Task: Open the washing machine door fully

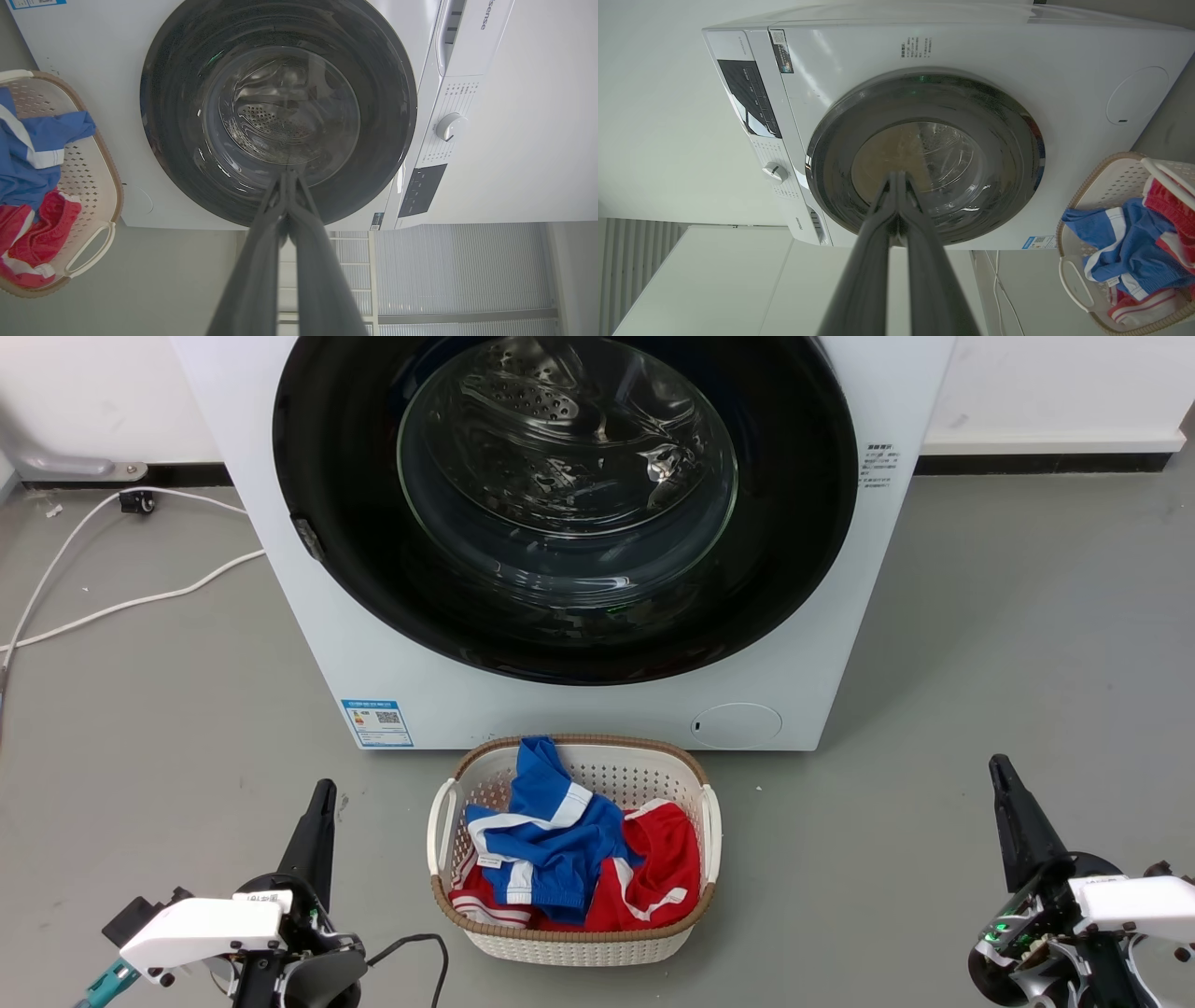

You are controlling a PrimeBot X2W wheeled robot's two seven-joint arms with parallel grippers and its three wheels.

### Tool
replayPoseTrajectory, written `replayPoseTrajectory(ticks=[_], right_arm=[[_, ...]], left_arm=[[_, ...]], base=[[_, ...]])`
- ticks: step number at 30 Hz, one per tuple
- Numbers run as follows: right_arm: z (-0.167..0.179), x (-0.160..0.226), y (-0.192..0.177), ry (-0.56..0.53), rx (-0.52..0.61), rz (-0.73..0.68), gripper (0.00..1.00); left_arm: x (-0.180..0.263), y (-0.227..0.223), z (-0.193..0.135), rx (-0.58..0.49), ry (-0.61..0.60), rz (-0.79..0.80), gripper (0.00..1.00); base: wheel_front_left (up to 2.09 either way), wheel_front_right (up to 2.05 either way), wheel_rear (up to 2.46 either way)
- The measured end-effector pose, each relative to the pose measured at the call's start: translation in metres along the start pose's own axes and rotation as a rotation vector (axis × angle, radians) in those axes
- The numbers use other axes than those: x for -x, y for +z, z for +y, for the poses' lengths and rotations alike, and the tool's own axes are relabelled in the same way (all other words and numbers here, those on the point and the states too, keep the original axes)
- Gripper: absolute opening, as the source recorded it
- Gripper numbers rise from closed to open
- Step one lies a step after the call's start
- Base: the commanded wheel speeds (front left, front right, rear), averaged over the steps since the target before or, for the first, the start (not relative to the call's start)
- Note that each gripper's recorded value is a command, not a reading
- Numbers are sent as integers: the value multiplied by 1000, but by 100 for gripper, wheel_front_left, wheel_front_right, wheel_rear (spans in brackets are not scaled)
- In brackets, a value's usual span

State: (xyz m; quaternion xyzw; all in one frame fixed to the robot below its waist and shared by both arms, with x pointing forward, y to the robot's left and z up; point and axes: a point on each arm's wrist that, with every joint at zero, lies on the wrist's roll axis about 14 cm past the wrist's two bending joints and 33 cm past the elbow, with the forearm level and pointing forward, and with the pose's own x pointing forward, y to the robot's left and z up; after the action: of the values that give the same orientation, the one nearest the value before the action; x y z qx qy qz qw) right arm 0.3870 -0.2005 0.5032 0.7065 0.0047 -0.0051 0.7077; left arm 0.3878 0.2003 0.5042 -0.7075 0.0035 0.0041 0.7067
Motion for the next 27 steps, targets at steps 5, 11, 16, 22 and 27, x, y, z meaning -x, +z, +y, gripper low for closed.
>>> replayPoseTrajectory(ticks=[5,11,16,22,27], right_arm=[[0,0,0,0,0,-1,0],[-8,3,0,-25,-3,-2,100],[-16,9,-1,-45,-6,-6,100],[-9,9,-2,-23,0,-17,100],[-3,9,-5,-6,28,-22,100]], left_arm=[[0,0,0,0,0,0,0],[3,-1,8,4,24,0,100],[8,-5,17,6,49,2,100],[6,-12,8,-11,23,8,100],[5,-17,0,-43,-1,9,100]], base=[[0,0,0],[0,0,0],[0,0,0],[0,0,0],[0,0,0]])
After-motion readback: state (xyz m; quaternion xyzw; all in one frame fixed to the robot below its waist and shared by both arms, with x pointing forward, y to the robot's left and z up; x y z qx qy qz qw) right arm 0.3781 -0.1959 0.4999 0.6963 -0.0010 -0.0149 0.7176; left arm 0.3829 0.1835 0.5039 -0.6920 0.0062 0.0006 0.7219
